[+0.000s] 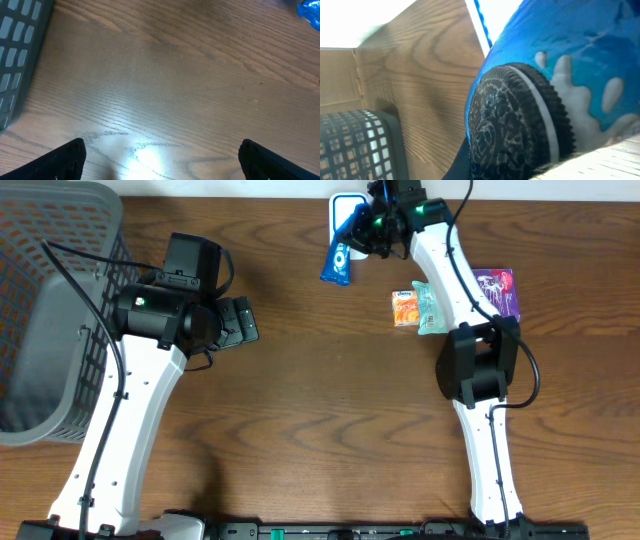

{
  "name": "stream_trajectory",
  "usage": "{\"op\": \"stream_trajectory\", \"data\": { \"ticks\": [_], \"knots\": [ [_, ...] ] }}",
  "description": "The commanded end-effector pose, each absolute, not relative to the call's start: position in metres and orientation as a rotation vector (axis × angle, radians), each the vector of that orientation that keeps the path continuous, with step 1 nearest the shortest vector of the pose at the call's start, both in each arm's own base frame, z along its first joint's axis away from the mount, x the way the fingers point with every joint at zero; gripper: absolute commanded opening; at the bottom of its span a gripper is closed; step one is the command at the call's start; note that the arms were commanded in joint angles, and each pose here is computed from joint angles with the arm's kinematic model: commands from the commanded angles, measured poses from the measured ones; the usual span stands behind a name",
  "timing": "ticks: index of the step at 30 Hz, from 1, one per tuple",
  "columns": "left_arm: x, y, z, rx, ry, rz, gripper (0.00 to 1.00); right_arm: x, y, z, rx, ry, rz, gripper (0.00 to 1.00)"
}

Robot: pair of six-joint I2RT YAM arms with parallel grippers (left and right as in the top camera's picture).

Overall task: Scan the item barcode
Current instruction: 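Carry the blue bar right and drop it at the table's right edge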

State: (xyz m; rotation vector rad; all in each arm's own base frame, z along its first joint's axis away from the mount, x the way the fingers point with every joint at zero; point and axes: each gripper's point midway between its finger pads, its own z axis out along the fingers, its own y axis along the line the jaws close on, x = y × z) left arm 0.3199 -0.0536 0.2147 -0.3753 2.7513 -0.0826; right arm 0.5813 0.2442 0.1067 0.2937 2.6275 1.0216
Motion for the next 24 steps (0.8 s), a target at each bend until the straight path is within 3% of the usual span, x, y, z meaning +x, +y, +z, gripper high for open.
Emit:
{"op": "stream_trajectory", "data": {
  "ticks": [1, 9, 16, 24],
  "knots": [
    [0.321, -0.049, 0.218, -0.377, 2.739, -0.056, 0.98, 0.594, 0.199, 0.163, 0.237, 2.513, 0.986, 0.01],
    [0.321, -0.049, 0.218, -0.377, 2.739, -0.056, 0.98, 0.588, 0.044, 0.213, 0.457, 2.445, 0.798, 0.01],
    [0.321, -0.049, 0.218, -0.377, 2.739, -0.056, 0.98, 0.545, -0.112, 0.180, 0.862, 2.509, 0.438, 0.01],
    [0.321, -0.049, 0.218, -0.377, 2.739, -0.056, 0.98, 0.494, -0.246, 0.171, 1.048, 2.470, -0.001, 0.01]
  ]
}}
